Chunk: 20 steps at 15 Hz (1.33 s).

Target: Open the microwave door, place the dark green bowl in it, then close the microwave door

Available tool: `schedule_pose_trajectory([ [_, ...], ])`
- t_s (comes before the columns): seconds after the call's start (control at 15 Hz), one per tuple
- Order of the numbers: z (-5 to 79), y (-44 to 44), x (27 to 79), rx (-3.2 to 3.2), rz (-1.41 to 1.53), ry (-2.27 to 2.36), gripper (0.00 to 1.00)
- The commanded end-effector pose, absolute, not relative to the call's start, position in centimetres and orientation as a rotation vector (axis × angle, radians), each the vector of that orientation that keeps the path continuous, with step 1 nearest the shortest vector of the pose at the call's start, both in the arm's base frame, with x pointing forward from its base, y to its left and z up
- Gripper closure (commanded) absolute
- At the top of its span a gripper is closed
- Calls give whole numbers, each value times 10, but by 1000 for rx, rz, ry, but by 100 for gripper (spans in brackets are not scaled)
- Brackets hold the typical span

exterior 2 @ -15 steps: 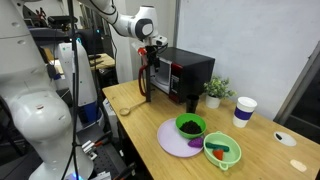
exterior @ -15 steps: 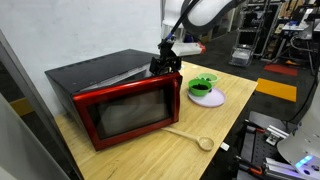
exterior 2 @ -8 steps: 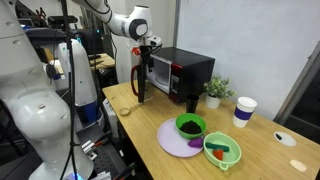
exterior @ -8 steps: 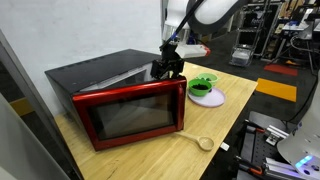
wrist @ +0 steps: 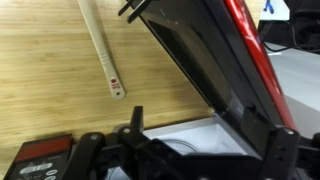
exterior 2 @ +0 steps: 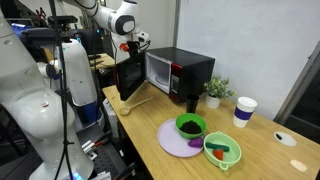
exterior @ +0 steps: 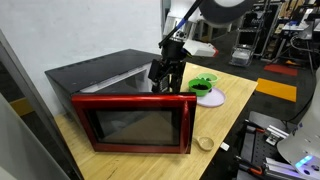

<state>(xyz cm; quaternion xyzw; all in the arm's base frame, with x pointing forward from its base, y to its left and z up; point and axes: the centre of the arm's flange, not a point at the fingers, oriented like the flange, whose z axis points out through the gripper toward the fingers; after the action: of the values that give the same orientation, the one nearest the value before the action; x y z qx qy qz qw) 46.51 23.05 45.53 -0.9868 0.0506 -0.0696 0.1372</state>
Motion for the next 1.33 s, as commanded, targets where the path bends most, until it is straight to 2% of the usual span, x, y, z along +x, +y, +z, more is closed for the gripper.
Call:
schedule_pose_trajectory([
  [0.0, 450, 243, 440, -2811, -172, 54, 0],
  [0.93, 432, 318, 390, -2729, -70, -253, 0],
  [1.27, 428, 310, 389, -2779, -83, -305, 0],
])
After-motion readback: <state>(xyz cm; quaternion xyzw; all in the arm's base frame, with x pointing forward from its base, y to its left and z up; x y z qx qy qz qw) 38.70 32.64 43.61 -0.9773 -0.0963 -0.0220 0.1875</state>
